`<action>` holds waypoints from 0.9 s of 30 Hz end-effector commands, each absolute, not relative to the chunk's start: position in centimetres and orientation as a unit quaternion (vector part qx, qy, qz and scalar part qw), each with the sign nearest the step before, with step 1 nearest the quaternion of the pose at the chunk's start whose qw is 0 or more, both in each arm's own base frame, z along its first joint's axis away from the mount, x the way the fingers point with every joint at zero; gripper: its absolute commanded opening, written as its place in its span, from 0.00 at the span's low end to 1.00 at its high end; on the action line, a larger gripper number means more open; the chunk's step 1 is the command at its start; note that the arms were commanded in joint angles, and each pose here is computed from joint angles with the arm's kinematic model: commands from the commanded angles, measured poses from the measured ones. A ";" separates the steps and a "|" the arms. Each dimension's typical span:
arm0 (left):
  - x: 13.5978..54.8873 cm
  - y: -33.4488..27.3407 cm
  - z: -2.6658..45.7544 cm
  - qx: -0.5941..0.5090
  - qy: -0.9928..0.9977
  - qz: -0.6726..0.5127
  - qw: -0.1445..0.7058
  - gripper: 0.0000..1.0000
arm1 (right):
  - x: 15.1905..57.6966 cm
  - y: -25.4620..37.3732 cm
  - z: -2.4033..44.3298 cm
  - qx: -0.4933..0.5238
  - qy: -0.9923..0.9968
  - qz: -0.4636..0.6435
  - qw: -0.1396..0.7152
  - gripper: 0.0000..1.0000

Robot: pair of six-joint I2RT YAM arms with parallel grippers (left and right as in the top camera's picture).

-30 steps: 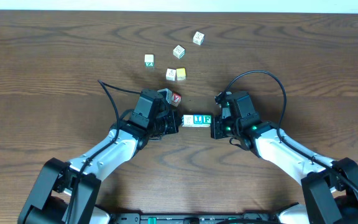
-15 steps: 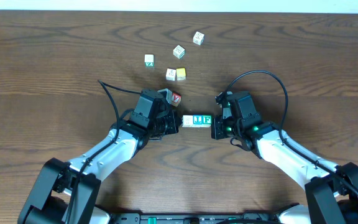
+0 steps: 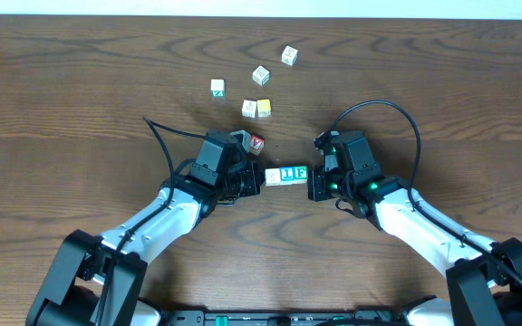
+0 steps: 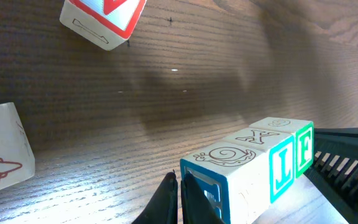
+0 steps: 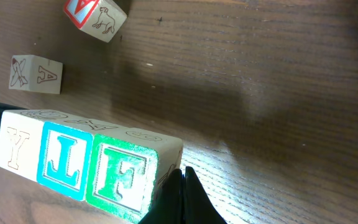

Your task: Lift 3 blocks

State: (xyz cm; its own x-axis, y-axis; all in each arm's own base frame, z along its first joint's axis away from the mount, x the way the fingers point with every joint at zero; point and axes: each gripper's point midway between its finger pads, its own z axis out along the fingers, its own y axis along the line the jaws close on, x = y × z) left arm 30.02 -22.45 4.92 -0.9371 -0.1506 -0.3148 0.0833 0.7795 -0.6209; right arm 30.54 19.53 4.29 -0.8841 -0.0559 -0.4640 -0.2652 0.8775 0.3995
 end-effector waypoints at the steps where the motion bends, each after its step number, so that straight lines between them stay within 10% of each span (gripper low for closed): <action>1: 28.4 -27.7 9.7 0.062 0.887 -0.429 0.160 0.07 | 27.3 26.6 9.5 -0.189 0.880 0.387 0.197 0.01; 27: 28.3 -27.7 11.5 0.066 0.880 -0.437 0.174 0.07 | 27.1 26.5 10.6 -0.192 0.876 0.391 0.207 0.01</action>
